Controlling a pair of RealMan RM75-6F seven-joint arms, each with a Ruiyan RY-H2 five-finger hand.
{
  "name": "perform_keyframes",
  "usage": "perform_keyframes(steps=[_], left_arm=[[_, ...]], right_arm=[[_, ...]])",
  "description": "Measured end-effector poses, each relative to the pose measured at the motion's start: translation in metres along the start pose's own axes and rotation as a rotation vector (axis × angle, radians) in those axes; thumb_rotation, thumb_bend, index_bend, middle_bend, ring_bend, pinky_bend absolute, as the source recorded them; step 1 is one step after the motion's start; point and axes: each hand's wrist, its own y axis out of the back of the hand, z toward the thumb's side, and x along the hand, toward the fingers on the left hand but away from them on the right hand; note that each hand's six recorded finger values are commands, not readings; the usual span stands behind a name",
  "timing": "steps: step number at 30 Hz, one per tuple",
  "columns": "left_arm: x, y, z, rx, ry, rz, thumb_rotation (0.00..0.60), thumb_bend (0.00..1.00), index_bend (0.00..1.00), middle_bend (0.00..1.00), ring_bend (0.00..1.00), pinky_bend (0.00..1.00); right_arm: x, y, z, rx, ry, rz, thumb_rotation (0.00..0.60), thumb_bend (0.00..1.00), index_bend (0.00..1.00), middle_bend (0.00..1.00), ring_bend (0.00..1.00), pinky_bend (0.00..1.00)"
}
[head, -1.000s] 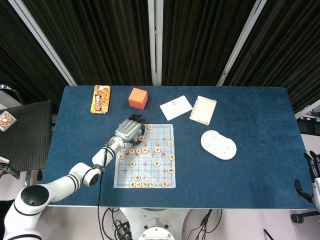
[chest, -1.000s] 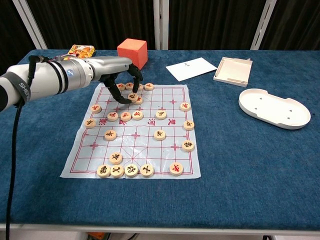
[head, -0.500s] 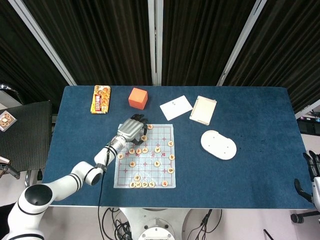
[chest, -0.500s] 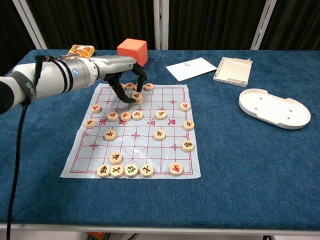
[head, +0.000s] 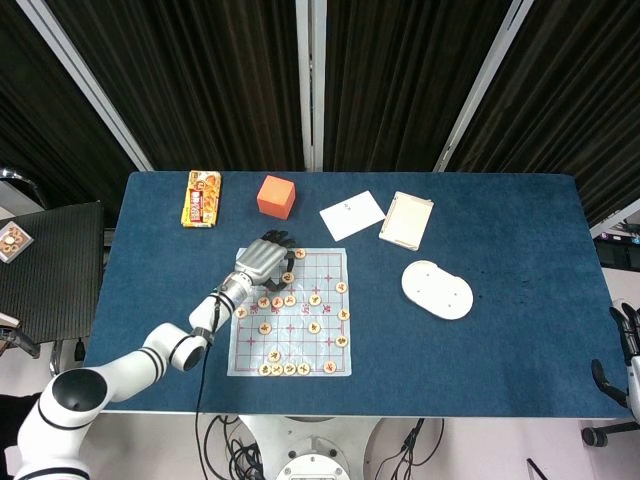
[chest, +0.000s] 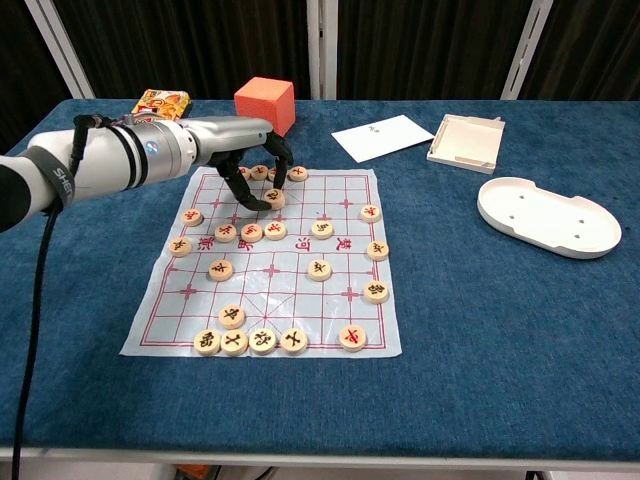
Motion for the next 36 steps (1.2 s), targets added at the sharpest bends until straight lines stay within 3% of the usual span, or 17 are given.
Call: perform_keyframes(steps=[16, 22, 25, 30, 33, 36], left_arm=[[-0.002, 0.009, 0.003, 0.004, -0.019, 0.018, 0.600, 0.30, 0.41, 0.16, 0.00, 0.08], [-0.016, 0.019, 0.003, 0.006, -0.040, 0.054, 0.600, 0.30, 0.37, 0.15, 0.00, 0.08], [-0.036, 0.028, -0.001, 0.014, -0.048, 0.090, 0.600, 0.29, 0.32, 0.15, 0.00, 0.07], [-0.097, 0.044, -0.011, 0.050, -0.015, 0.223, 0.600, 0.21, 0.17, 0.14, 0.00, 0.07], [-0.149, 0.048, -0.027, 0.075, 0.068, 0.320, 0.600, 0.17, 0.12, 0.14, 0.00, 0.07], [-0.212, 0.039, -0.056, 0.096, 0.207, 0.385, 0.600, 0.16, 0.10, 0.13, 0.00, 0.07]], right_arm=[[0.000, 0.001, -0.001, 0.000, -0.003, 0.001, 0.600, 0.33, 0.00, 0.00, 0.00, 0.00], [0.000, 0.005, 0.000, -0.002, -0.001, -0.010, 0.600, 0.33, 0.00, 0.00, 0.00, 0.00], [-0.002, 0.008, 0.001, -0.005, 0.005, -0.021, 0.600, 0.33, 0.00, 0.00, 0.00, 0.00], [-0.006, 0.012, 0.009, -0.015, 0.038, -0.047, 0.600, 0.31, 0.00, 0.00, 0.00, 0.00], [-0.008, 0.012, 0.017, -0.028, 0.076, -0.056, 0.600, 0.30, 0.00, 0.00, 0.00, 0.00], [-0.007, 0.009, 0.025, -0.024, 0.109, -0.059, 0.600, 0.30, 0.00, 0.00, 0.00, 0.00]])
